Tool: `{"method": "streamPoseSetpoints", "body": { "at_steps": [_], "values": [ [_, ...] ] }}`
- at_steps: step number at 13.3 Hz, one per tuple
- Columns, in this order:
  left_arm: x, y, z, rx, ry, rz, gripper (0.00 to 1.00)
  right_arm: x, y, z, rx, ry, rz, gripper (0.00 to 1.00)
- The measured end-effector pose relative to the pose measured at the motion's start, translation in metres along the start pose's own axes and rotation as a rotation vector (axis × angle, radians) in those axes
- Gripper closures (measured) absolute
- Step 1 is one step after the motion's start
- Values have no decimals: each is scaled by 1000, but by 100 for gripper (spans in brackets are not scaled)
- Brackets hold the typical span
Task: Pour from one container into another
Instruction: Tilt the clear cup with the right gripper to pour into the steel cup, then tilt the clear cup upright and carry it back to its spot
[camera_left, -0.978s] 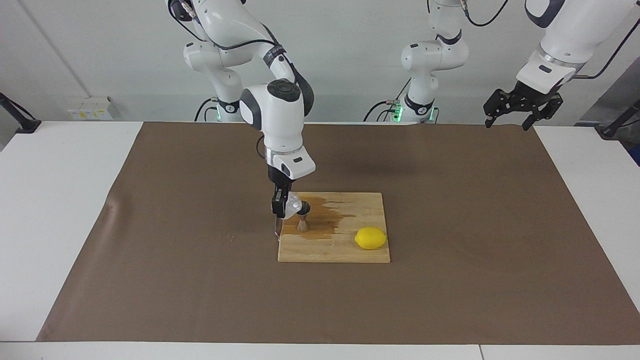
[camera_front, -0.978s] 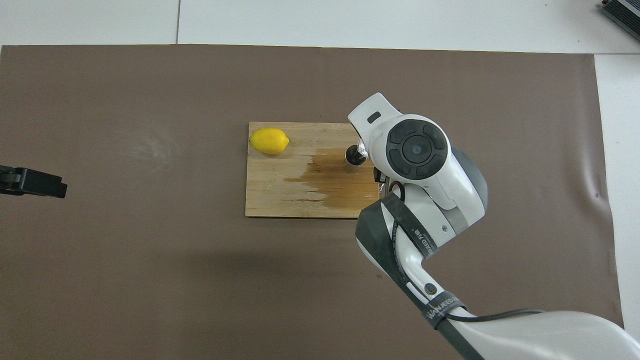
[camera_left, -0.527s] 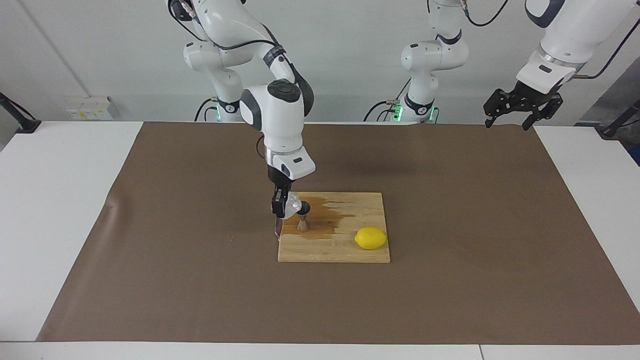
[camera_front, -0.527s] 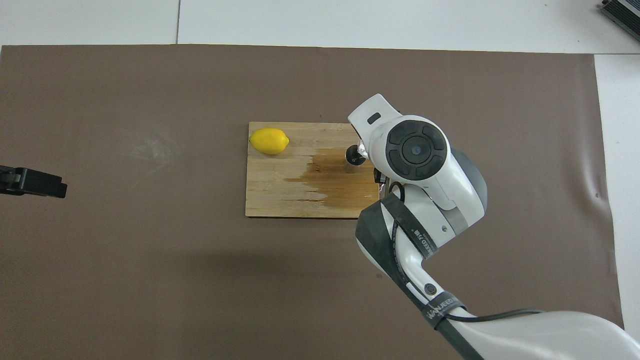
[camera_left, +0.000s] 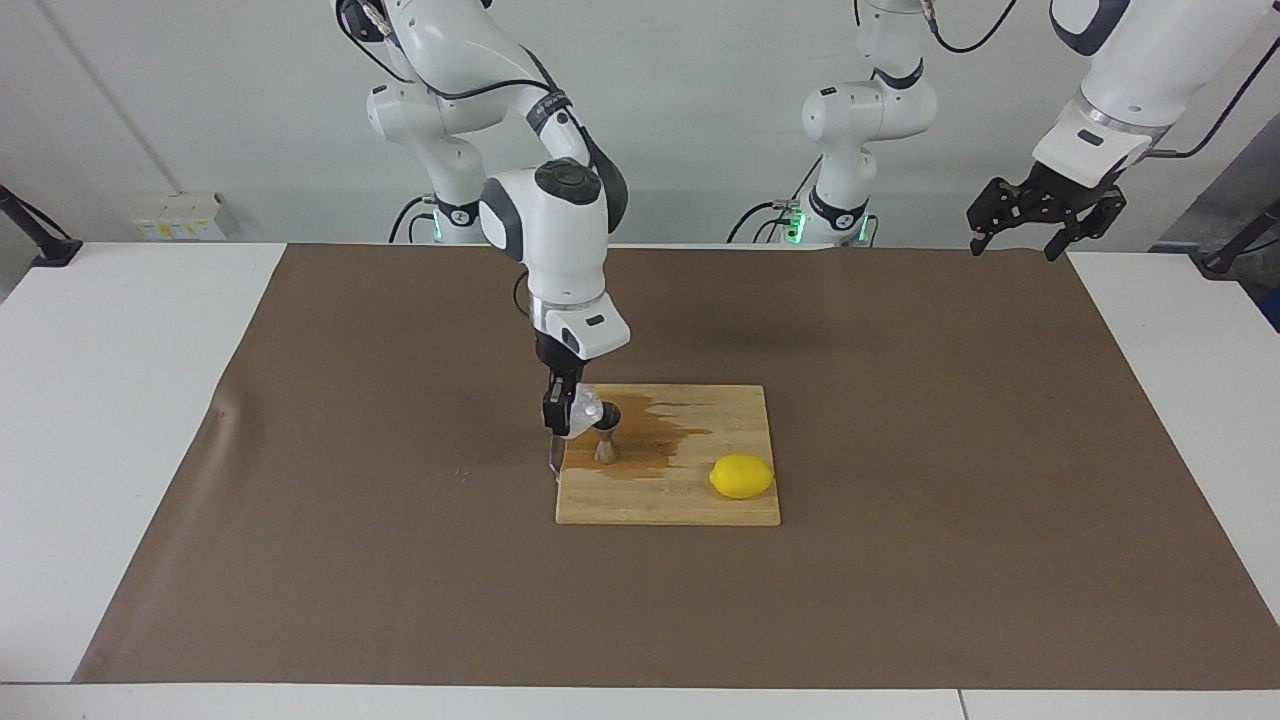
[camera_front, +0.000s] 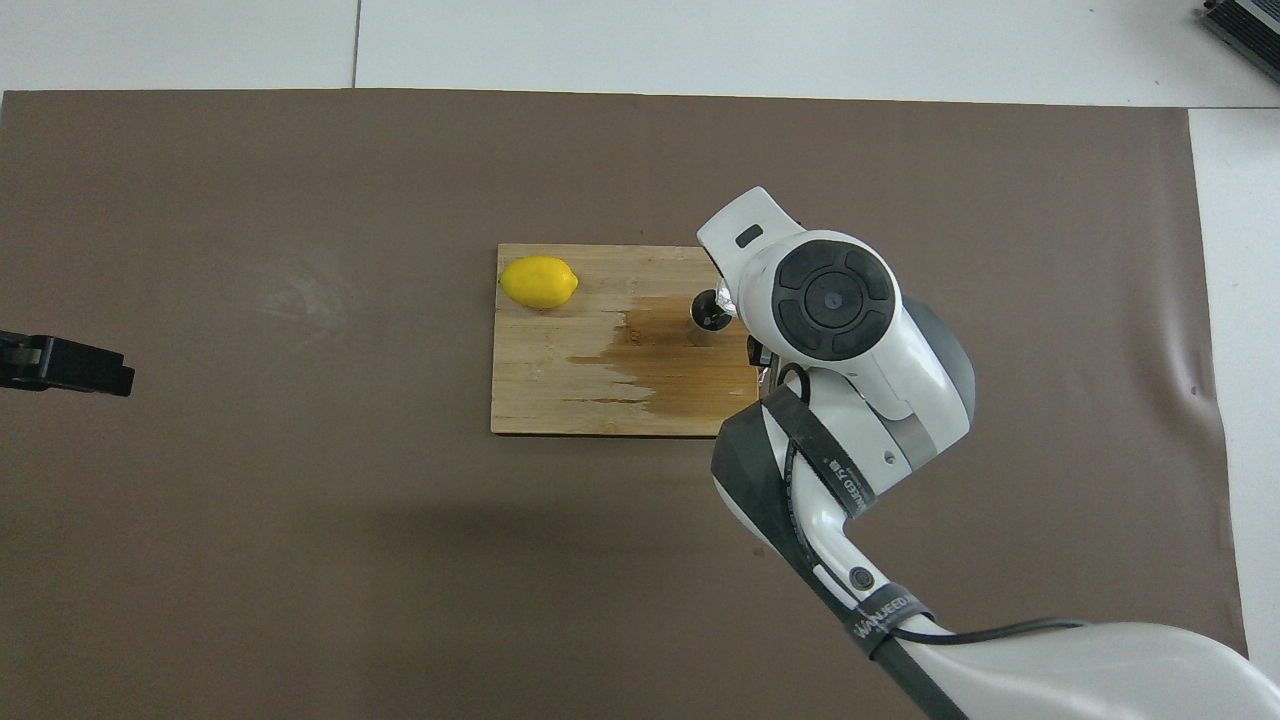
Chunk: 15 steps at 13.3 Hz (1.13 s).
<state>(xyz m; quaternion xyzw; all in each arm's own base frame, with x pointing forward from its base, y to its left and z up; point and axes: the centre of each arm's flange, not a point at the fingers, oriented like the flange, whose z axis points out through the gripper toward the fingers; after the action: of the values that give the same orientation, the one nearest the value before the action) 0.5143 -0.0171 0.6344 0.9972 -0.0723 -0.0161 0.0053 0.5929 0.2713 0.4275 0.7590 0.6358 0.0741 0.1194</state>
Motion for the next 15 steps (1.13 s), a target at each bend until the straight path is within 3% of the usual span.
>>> {"method": "streamPoseSetpoints", "body": {
  "at_steps": [9, 15],
  "values": [
    [0, 0, 0, 0, 0, 0, 0, -9, 5, -13, 31, 77, 127, 49],
    [0, 0, 0, 0, 0, 0, 0, -36, 25, -22, 67, 177, 273, 49]
  ]
}}
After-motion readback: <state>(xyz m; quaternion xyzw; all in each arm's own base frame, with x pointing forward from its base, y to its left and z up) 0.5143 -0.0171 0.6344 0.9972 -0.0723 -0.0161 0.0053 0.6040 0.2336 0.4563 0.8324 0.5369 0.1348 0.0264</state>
